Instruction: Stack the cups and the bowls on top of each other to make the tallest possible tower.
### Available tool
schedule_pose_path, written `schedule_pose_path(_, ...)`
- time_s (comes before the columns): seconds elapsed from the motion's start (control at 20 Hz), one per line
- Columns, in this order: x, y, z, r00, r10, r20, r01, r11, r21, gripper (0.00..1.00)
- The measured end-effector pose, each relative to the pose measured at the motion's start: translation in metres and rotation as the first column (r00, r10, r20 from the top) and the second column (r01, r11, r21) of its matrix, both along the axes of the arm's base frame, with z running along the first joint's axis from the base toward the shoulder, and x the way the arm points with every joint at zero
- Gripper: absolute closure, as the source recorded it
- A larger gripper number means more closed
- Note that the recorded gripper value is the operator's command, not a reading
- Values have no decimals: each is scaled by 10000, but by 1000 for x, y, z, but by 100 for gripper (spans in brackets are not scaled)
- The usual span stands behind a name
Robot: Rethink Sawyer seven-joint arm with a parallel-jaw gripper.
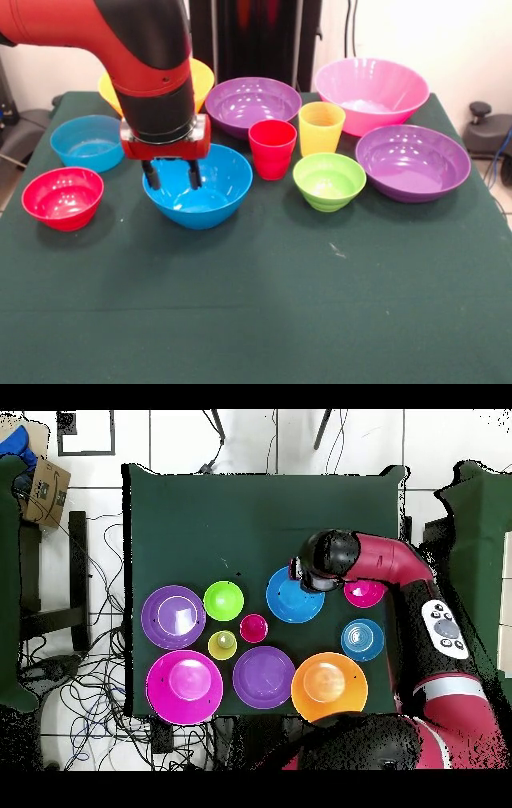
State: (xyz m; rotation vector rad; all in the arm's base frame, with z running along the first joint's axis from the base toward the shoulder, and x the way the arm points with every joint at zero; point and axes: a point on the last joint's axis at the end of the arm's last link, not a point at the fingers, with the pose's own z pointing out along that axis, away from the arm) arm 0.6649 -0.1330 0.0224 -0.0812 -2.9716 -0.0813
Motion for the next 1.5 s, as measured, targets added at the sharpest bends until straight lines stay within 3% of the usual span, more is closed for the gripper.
schedule_pose_path(0.35, 18, -12, 8, 9997, -137, 210, 141, 9997, -184, 0)
schedule_pose_path(0.7, 34, -16, 21, 9997, -178, -140, 174, 9994, -308, 0)
schedule_pose_path(0.85, 37, -19, 24, 9997, -211, -93, 208, 9992, -354, 0)
schedule_pose_path(1.2, 35, -25, 23, 9995, -288, -88, 284, 9987, -416, 0)
schedule_pose_path(1.5, 34, -41, 20, 9985, -468, 281, 484, 9972, -578, 0)
